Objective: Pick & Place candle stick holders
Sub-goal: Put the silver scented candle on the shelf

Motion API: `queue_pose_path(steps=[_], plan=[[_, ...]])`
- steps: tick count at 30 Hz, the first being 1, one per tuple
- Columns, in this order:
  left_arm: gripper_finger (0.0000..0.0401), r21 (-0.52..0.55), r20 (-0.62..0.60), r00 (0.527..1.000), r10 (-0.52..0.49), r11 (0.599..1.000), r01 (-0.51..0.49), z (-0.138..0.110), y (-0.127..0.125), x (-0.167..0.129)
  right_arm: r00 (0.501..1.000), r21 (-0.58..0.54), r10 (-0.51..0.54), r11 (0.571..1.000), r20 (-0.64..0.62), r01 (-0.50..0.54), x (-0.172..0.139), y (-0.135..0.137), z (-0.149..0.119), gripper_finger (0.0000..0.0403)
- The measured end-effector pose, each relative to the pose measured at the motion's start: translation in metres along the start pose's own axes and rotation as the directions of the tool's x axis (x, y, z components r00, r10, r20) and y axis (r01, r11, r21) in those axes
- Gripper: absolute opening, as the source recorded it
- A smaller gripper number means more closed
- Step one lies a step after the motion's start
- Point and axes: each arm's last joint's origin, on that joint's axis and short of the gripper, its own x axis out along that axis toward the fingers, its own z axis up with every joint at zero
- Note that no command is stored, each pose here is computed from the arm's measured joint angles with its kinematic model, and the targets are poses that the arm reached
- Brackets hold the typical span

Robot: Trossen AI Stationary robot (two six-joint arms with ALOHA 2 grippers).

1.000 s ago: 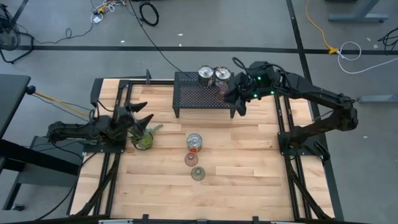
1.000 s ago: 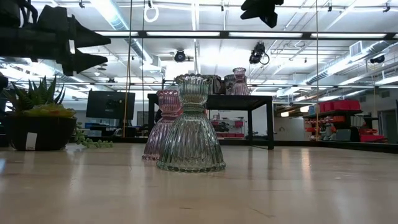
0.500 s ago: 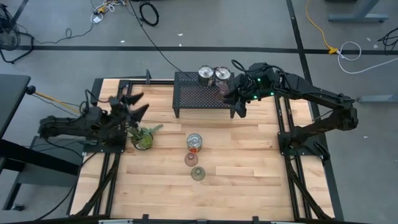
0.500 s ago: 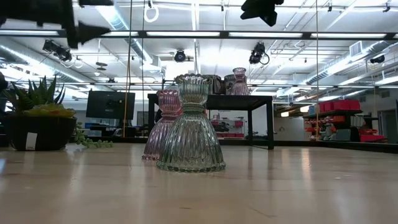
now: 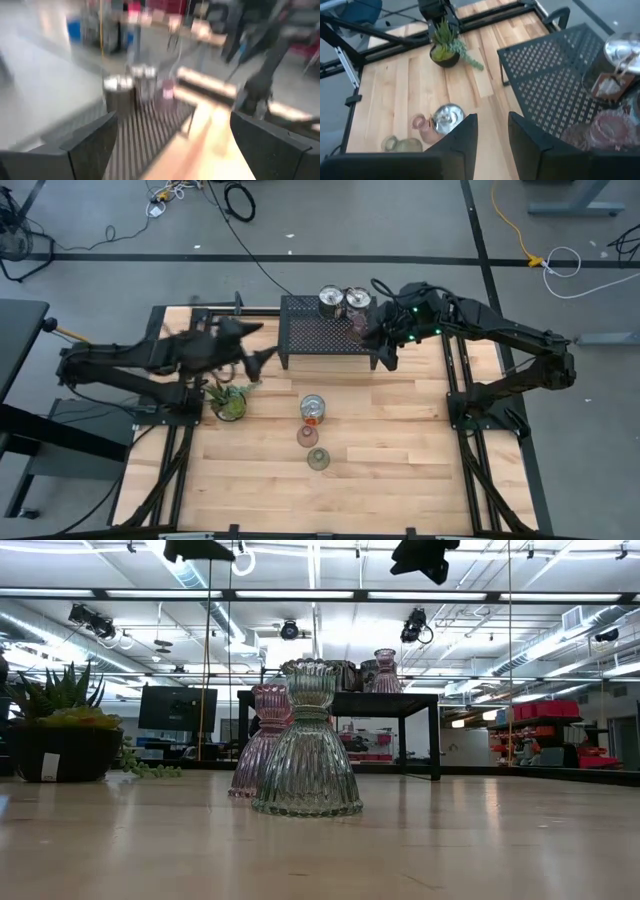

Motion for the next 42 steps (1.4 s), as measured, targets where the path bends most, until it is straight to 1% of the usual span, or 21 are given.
queue_pose_path(steps=[2,5,7,9,10,12,15,19,25,27,31,38,42], plan=[[0.0385,-0.026,-0.119,0.992,0.030,0.999,-0.033,0.001,-0.008,0.010,1.000,0.004,-0.002,1.000,-0.024,0.002,0.000,0.000,-0.002,0.0107],[0.0385,-0.063,-0.264,0.963,0.059,0.995,-0.078,-0.001,-0.019,0.025,0.999,-0.001,-0.003,1.000,-0.039,0.003,0.000,0.000,-0.004,0.0107],[0.0385,-0.102,-0.351,0.936,0.029,0.992,-0.069,-0.005,-0.026,0.035,0.999,-0.004,-0.004,1.000,-0.042,0.004,0.000,0.000,-0.004,0.0107],[0.0385,-0.151,-0.423,0.905,-0.039,0.988,-0.028,-0.013,-0.035,0.045,0.999,-0.015,-0.004,1.000,-0.041,0.003,0.000,0.000,-0.004,0.0107],[0.0385,-0.158,-0.456,0.888,-0.066,0.987,-0.008,-0.018,-0.039,0.051,0.999,-0.017,-0.003,1.000,-0.042,0.003,0.000,0.000,-0.004,0.0107],[0.0385,-0.148,-0.507,0.858,-0.078,0.989,0.003,-0.029,-0.045,0.062,0.999,-0.019,-0.004,1.000,-0.046,0.003,0.000,0.000,-0.005,0.0107],[0.0385,-0.107,-0.577,0.816,-0.045,0.994,-0.020,-0.046,-0.050,0.076,0.998,-0.039,-0.005,0.999,-0.057,0.003,0.000,-0.001,-0.006,0.0107],[0.0385,-0.093,-0.640,0.768,-0.012,0.994,-0.062,-0.066,-0.056,0.091,0.998,-0.041,-0.005,0.999,-0.064,0.003,0.000,-0.001,-0.006,0.0107],[0.0385,-0.127,-0.721,0.692,-0.037,0.989,-0.080,-0.086,-0.063,0.104,0.997,-0.042,-0.006,0.999,-0.072,0.003,0.000,-0.001,-0.007,0.0107],[0.0385,-0.123,-0.743,0.669,-0.040,0.989,-0.078,-0.092,-0.064,0.107,0.997,-0.044,-0.006,0.999,-0.072,0.003,0.000,-0.001,-0.007,0.0107],[0.0385,-0.117,-0.768,0.639,-0.039,0.990,-0.080,-0.102,-0.067,0.114,0.997,-0.046,-0.006,0.999,-0.071,0.003,0.000,-0.001,-0.007,0.0107],[0.0384,-0.102,-0.795,0.606,-0.013,0.988,-0.113,-0.118,-0.070,0.124,0.998,-0.046,-0.006,0.999,-0.070,0.002,0.000,-0.001,-0.007,0.0107],[0.0361,-0.114,-0.814,0.580,-0.033,0.988,-0.103,-0.124,-0.072,0.128,0.998,-0.046,-0.006,0.999,-0.070,0.002,0.000,-0.001,-0.007,0.0107]])
